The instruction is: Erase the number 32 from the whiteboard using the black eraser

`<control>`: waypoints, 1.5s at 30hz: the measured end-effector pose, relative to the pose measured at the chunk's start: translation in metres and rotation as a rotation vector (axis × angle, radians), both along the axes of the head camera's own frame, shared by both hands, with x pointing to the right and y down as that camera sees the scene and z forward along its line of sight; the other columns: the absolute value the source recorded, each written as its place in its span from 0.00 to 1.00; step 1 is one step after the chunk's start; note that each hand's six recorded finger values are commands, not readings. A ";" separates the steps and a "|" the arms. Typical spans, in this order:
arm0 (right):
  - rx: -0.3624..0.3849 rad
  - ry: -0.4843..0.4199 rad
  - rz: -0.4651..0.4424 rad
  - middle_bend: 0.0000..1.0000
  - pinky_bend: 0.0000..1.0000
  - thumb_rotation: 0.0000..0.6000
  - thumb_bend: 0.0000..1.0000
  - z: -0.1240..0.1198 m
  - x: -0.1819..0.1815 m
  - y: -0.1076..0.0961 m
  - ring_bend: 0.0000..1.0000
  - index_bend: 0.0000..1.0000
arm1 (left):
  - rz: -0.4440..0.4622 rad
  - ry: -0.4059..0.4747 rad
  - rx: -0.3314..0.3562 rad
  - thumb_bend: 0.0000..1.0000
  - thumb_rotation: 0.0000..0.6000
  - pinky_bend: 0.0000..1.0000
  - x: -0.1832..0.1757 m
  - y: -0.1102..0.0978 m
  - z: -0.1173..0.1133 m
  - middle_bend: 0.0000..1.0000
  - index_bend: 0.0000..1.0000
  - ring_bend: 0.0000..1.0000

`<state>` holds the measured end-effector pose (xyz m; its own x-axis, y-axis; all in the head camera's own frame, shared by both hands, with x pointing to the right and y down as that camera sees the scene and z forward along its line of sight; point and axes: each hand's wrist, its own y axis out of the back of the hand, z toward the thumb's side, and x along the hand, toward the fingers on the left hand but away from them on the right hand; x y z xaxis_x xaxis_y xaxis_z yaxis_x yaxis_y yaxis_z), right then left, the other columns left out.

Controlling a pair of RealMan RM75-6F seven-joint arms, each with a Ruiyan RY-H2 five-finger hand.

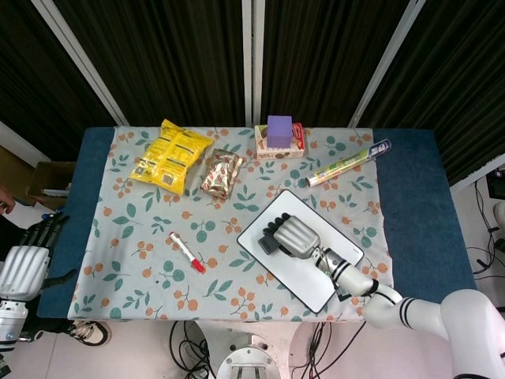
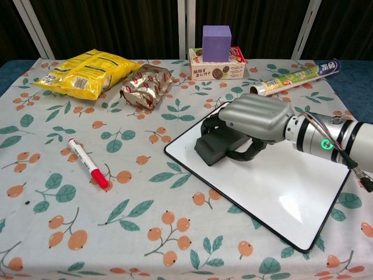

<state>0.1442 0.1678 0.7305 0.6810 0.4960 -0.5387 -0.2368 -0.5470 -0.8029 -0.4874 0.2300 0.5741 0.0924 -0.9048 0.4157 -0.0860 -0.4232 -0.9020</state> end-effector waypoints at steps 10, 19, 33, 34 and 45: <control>0.018 0.007 -0.011 0.72 0.64 1.00 0.38 -0.037 0.049 0.026 0.60 0.90 | 0.010 0.003 0.004 0.00 1.00 0.15 0.004 0.003 -0.003 0.05 0.03 0.07; 0.075 0.018 0.118 0.72 0.64 1.00 0.38 -0.070 0.107 0.018 0.60 0.90 | 0.022 0.008 0.002 0.00 1.00 0.15 0.009 0.005 -0.003 0.05 0.03 0.07; 0.119 0.263 0.462 0.70 0.64 1.00 0.38 -0.034 0.210 -0.039 0.60 0.87 | 0.037 0.001 -0.016 0.00 1.00 0.15 0.015 0.005 0.002 0.05 0.03 0.07; 0.117 0.265 0.473 0.70 0.64 1.00 0.38 -0.029 0.209 -0.040 0.60 0.86 | 0.038 0.000 -0.016 0.00 1.00 0.15 0.015 0.005 0.001 0.05 0.03 0.07; 0.096 0.312 0.515 0.06 0.08 1.00 0.22 0.002 0.199 -0.041 0.02 0.04 | 0.037 -0.010 -0.023 0.00 1.00 0.15 0.014 0.004 0.002 0.05 0.03 0.07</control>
